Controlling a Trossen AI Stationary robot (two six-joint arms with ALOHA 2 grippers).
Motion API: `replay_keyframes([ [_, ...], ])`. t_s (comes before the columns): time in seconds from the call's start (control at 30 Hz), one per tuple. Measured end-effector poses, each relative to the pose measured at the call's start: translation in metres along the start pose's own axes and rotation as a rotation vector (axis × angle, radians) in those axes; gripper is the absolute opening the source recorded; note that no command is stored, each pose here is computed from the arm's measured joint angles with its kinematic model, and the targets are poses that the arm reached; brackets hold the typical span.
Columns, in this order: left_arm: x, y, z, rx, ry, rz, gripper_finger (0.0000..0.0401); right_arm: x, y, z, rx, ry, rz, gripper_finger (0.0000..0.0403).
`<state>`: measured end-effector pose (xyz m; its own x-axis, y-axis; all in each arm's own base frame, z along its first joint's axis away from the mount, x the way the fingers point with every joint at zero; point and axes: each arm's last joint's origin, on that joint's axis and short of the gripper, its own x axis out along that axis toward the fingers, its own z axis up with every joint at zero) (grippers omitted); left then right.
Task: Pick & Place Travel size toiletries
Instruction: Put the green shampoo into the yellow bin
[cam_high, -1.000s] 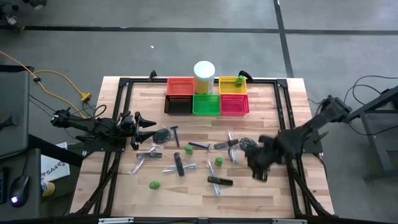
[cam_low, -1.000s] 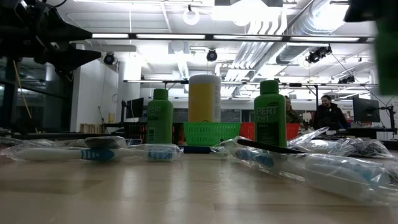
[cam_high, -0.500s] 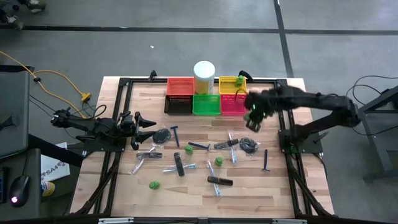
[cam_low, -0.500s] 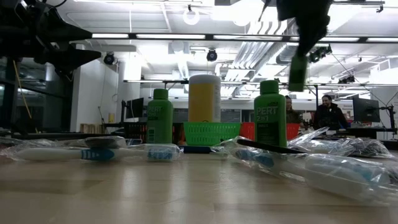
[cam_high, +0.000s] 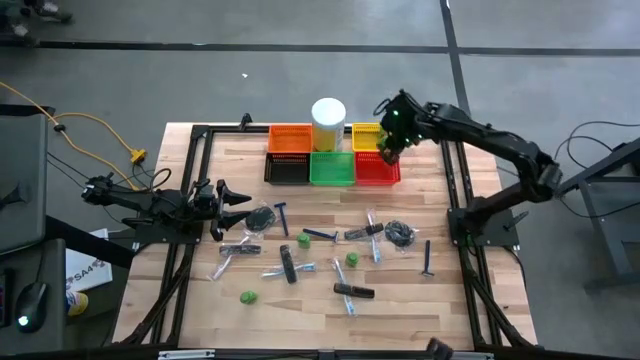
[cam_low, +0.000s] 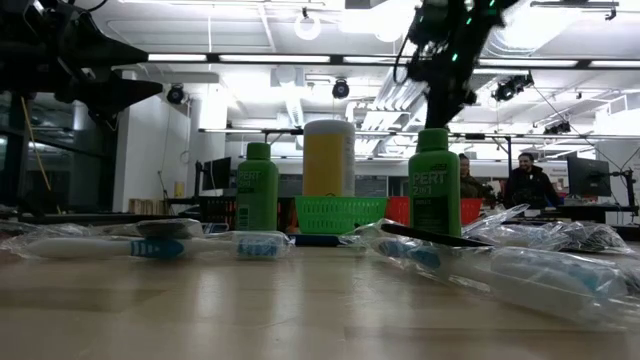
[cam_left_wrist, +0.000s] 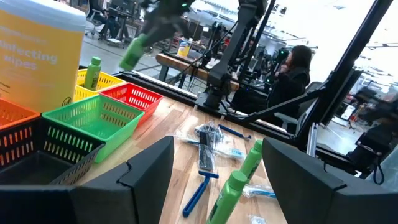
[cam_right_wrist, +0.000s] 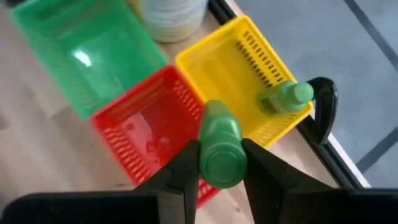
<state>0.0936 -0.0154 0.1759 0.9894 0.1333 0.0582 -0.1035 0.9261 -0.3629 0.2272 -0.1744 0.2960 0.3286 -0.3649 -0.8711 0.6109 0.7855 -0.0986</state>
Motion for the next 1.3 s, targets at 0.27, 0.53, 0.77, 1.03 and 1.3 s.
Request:
replay_keyframes([
  [0.27, 0.0, 0.0, 0.0, 0.0, 0.0, 0.0, 0.0246, 0.053, -0.026, 0.008, 0.062, 0.079, -0.049, 0.0092],
  [0.53, 0.0, 0.0, 0.0, 0.0, 0.0, 0.0, 0.0246, 0.078, -0.034, 0.005, 0.171, 0.15, -0.063, 0.0094],
  [0.77, 0.0, 0.0, 0.0, 0.0, 0.0, -0.001, 0.0246, 0.079, -0.046, 0.003, 0.284, 0.15, -0.112, 0.0095],
  [1.03, 0.0, 0.0, 0.0, 0.0, 0.002, -0.004, 0.0246, 0.079, -0.052, 0.003, 0.414, 0.137, -0.12, 0.0095],
  [1.3, 0.0, 0.0, 0.0, 0.0, 0.001, -0.004, 0.0246, 0.079, -0.051, 0.001, 0.476, 0.15, -0.1, 0.0096],
])
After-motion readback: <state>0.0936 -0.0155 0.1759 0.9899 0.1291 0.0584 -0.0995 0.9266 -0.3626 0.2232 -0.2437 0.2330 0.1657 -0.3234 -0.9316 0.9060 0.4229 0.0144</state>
